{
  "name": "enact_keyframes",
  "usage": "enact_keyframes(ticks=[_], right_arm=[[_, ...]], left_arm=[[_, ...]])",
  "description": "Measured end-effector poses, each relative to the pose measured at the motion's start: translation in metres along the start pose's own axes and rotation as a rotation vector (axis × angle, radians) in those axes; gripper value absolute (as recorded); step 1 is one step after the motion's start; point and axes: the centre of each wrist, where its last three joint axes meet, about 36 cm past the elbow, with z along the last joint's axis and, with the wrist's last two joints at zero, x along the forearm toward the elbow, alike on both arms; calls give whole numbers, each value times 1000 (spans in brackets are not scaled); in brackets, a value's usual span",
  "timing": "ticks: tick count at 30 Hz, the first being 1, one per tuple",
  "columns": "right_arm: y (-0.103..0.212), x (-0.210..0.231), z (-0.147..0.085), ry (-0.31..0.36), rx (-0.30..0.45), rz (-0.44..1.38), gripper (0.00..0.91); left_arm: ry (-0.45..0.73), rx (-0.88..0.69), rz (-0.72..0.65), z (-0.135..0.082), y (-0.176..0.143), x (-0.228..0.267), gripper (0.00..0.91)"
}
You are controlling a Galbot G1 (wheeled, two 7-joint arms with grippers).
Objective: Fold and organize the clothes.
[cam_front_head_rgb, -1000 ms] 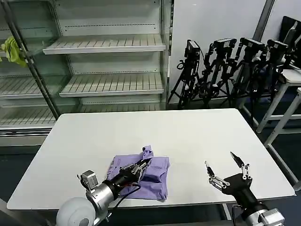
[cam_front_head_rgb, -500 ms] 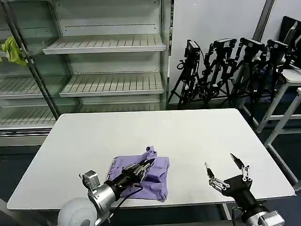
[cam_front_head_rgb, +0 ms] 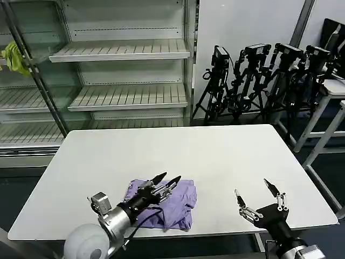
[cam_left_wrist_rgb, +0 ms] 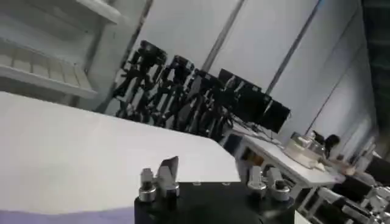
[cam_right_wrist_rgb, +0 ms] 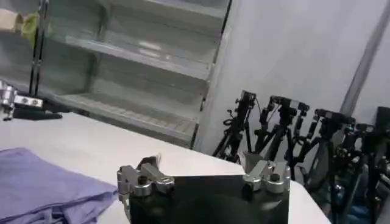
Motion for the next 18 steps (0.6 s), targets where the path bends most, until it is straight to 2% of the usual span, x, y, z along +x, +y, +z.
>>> enact_keyframes(ticks=[8, 18], right_arm=[[-3, -6, -6, -25, 5, -13, 907], [-8, -17, -18, -78, -6, -33, 907]], left_arm=[[19, -57, -153, -4, 36, 25, 907], [87, -29, -285, 24, 66, 42, 907]])
